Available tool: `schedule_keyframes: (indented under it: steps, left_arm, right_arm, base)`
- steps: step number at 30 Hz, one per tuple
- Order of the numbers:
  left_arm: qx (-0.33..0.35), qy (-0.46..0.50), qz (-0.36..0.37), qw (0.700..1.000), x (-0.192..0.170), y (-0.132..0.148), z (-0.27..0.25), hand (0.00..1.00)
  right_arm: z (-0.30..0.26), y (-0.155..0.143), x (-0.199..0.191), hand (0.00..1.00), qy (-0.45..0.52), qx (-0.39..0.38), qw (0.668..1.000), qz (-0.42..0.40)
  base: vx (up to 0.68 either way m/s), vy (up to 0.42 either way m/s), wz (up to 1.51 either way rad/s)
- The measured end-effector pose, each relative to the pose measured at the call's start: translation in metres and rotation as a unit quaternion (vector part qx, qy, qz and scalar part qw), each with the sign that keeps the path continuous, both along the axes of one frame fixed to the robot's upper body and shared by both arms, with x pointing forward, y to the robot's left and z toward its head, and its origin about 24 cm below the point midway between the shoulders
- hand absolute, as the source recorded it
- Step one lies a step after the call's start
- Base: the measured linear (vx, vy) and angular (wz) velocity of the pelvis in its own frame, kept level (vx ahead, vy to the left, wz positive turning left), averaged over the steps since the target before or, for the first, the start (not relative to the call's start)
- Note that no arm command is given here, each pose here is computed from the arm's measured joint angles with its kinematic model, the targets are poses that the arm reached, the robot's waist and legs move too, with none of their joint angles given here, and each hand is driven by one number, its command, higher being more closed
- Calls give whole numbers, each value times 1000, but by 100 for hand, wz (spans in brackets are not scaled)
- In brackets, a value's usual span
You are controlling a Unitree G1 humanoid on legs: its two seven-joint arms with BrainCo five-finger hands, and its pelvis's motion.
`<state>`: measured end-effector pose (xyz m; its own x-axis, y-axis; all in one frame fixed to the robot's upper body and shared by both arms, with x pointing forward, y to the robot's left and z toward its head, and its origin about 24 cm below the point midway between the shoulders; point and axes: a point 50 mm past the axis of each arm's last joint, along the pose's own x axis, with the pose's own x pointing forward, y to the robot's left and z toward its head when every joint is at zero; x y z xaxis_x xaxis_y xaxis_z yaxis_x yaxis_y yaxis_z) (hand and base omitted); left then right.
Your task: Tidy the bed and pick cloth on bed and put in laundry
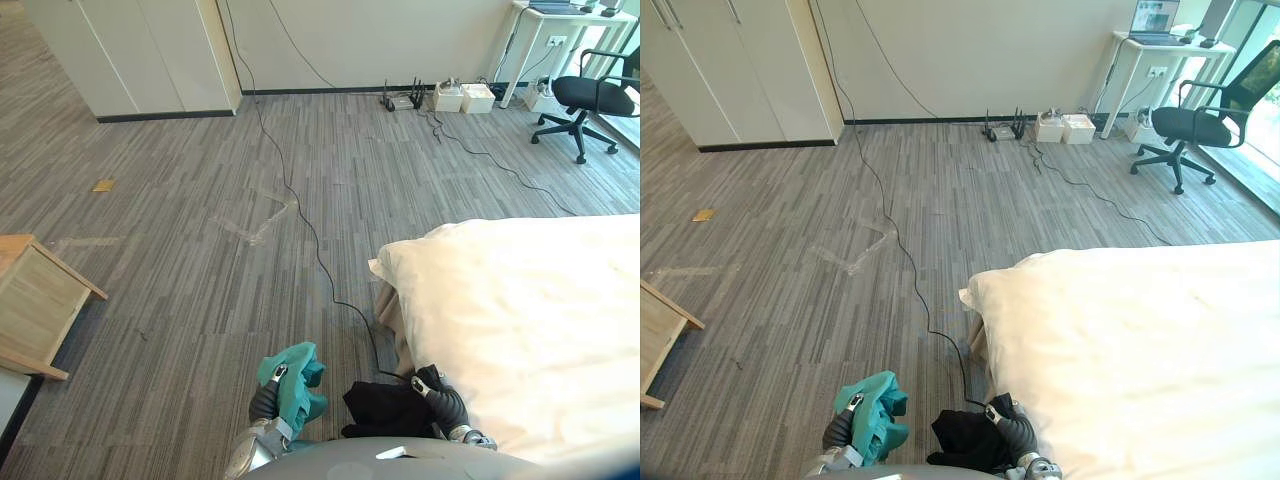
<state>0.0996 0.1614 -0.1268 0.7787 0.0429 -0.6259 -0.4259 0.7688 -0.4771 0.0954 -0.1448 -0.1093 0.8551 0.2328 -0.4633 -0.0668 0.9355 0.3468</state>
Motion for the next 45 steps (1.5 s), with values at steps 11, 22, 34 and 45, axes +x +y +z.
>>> schedule_keyframes:
  steps: [11,22,34,45]
  left_arm:
    - [52,-10,-9,999,-11,4,2,100]
    - [128,-55,3,990,-3,27,14,100]
    - [108,-17,-10,994,-19,19,3,100]
    - [123,-23,-23,992,-26,40,6,100]
  right_arm:
    - [-4,4,-16,100,24,10,1000,-18]
    - [-2,-19,18,100,3,-5,998,-56]
    - [-16,-35,2,100,47,-16,998,-38]
    - [-11,-23,-5,100,19,22,998,-58]
  base:
    - [11,-5,-3]
    - [110,12,25]
    - [46,57,0]
    - [110,32,39]
